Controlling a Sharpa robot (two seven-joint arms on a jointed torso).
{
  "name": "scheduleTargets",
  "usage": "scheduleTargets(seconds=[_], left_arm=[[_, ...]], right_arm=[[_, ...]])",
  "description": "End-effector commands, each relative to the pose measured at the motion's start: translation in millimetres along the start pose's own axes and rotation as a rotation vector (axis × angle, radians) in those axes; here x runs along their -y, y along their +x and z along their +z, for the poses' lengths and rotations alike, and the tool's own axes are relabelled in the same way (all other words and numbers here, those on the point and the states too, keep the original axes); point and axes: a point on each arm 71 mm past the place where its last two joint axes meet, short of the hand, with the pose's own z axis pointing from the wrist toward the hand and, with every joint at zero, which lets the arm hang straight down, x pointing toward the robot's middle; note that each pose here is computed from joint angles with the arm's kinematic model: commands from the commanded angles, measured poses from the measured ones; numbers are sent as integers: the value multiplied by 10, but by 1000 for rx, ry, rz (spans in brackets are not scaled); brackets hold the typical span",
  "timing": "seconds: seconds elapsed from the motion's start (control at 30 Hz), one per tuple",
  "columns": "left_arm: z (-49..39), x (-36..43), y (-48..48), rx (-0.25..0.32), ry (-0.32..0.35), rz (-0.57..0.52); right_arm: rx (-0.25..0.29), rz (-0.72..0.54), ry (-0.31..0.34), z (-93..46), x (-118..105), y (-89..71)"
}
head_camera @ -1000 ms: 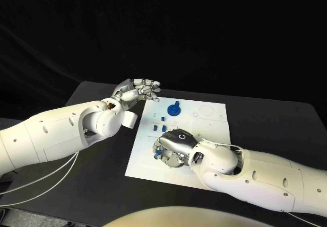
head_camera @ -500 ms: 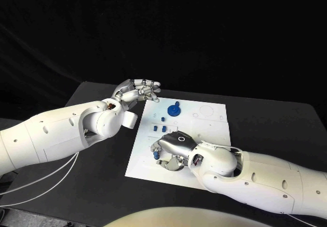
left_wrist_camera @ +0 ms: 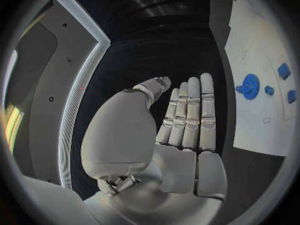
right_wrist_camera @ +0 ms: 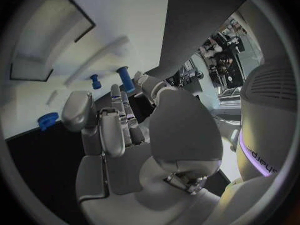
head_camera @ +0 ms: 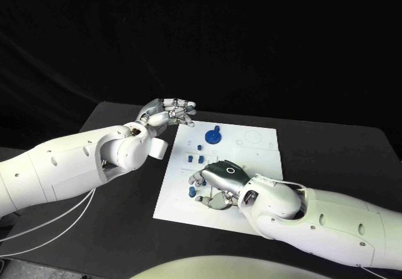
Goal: Assemble the parts on the task board
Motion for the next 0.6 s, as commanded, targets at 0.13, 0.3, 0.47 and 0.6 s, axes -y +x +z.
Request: scheduleTargets(seconds=[0.13, 0.3, 0.47, 0.6], left_arm=[[1, 7, 11, -13, 4, -10], [-1, 2, 0, -12, 2, -10], [-11, -8, -23, -7, -2, -7], [-15, -17, -29, -6, -5, -8]], right_arm=[[152, 108, 2, -163, 93, -262], [140, 270, 155, -381, 426, -502], [95, 436, 356, -701, 810, -666], [40, 478, 482, -1002, 1036, -713]])
